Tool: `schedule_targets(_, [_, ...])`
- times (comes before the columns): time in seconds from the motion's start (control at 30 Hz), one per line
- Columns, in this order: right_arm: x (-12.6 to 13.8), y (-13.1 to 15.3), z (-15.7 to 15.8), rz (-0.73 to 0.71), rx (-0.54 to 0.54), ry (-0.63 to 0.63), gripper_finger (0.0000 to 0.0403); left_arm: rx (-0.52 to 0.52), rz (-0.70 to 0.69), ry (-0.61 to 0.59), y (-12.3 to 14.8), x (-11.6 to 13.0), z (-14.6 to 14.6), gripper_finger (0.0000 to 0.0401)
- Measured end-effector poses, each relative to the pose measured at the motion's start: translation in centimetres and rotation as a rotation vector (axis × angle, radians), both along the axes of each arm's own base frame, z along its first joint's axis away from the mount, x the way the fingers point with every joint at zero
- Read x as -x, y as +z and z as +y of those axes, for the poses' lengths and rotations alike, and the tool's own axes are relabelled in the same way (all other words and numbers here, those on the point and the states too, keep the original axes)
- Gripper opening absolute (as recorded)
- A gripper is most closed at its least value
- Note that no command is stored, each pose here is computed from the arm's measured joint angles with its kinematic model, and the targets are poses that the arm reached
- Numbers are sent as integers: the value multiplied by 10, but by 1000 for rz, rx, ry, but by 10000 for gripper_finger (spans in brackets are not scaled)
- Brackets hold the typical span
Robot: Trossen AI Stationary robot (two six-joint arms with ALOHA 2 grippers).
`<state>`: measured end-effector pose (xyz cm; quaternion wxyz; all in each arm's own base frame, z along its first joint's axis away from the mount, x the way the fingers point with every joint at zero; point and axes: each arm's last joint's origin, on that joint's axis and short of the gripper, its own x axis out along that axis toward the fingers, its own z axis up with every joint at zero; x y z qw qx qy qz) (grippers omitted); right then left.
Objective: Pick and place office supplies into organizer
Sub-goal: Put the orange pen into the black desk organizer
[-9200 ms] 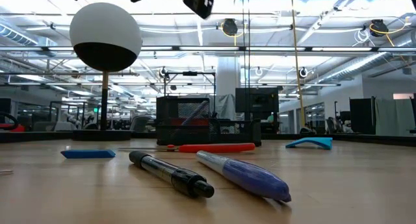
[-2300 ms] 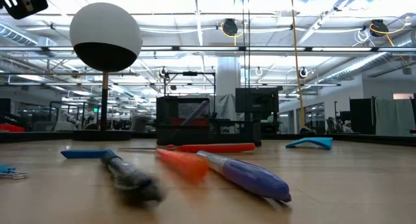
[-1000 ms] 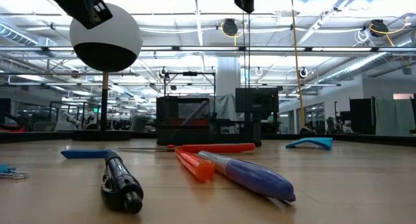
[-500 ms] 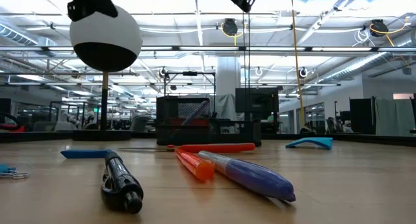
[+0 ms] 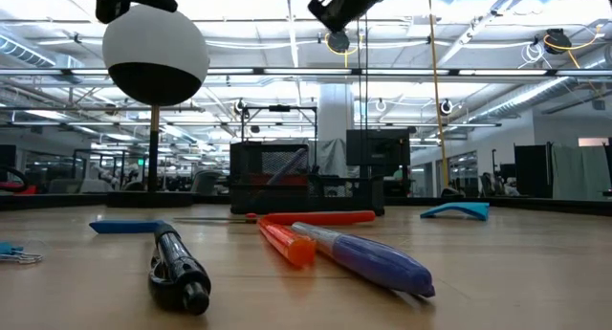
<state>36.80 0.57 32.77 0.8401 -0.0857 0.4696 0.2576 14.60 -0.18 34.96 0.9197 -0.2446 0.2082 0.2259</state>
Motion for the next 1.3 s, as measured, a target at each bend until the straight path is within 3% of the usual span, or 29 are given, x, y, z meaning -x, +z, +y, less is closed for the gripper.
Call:
schedule_targets(0.43, [-51,-13,23,46,296,239,4,-42,12,-3,0,0,3,21])
schedule_targets(0.93, [-56,-18,24,52,329,247,4,-64,7,-18,2,-1,3,21])
schedule_targets(1.3, [-55,-22,48,-15,435,474,4,-63,6,-17,2,-1,3,21])
